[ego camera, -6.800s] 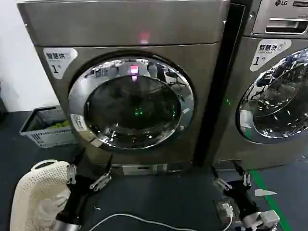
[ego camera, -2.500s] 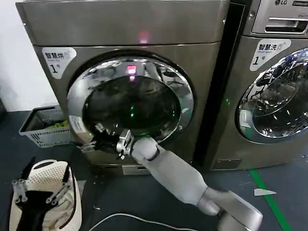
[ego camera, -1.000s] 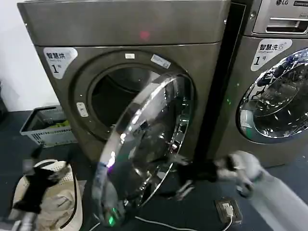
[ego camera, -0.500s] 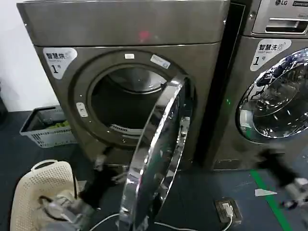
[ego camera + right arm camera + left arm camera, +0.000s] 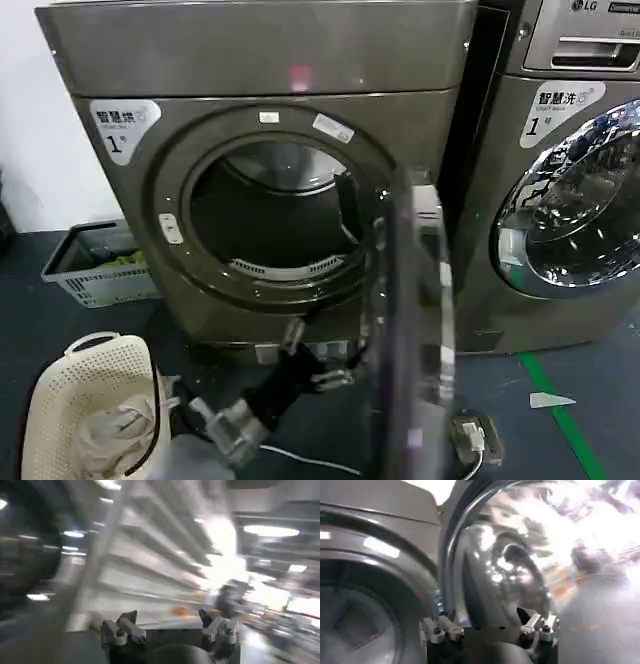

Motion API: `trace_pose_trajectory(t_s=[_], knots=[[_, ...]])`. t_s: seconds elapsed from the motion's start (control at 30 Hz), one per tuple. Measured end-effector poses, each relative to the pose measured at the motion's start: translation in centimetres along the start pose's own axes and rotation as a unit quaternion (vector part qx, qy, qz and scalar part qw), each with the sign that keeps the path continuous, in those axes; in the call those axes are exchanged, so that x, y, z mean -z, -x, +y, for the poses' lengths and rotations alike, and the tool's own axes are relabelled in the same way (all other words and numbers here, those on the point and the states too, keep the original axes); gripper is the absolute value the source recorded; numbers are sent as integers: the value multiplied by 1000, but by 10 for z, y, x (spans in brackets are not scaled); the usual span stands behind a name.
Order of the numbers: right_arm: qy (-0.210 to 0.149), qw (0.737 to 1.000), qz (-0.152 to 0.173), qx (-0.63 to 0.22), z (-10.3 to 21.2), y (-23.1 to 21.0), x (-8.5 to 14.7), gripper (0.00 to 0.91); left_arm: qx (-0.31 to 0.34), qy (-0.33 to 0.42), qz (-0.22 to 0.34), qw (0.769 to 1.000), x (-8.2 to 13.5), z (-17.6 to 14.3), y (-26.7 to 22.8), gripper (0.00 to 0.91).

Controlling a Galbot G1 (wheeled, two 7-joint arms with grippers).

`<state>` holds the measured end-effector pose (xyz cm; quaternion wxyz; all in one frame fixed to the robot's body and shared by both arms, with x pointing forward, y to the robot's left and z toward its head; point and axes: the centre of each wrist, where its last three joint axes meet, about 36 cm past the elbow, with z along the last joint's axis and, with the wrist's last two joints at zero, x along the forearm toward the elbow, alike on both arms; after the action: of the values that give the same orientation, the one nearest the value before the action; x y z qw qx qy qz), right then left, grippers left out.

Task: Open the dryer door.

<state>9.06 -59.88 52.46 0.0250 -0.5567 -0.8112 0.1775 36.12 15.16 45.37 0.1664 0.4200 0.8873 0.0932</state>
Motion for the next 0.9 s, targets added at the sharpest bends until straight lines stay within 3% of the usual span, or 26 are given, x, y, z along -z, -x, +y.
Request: trace_pose_trajectory(t_s=[0.13, 0.3, 0.9], knots=[[-4, 997, 6, -75, -38, -7, -12, 907, -26, -13, -8, 1000, -8, -6, 22, 907], [24, 991, 14, -129, -73, -20, -14, 907, -61, -21, -18, 998, -17, -11, 57, 907], [5, 975, 21, -220, -148, -46, -20, 907, -140, -30, -41, 989, -29, -36, 194, 907]])
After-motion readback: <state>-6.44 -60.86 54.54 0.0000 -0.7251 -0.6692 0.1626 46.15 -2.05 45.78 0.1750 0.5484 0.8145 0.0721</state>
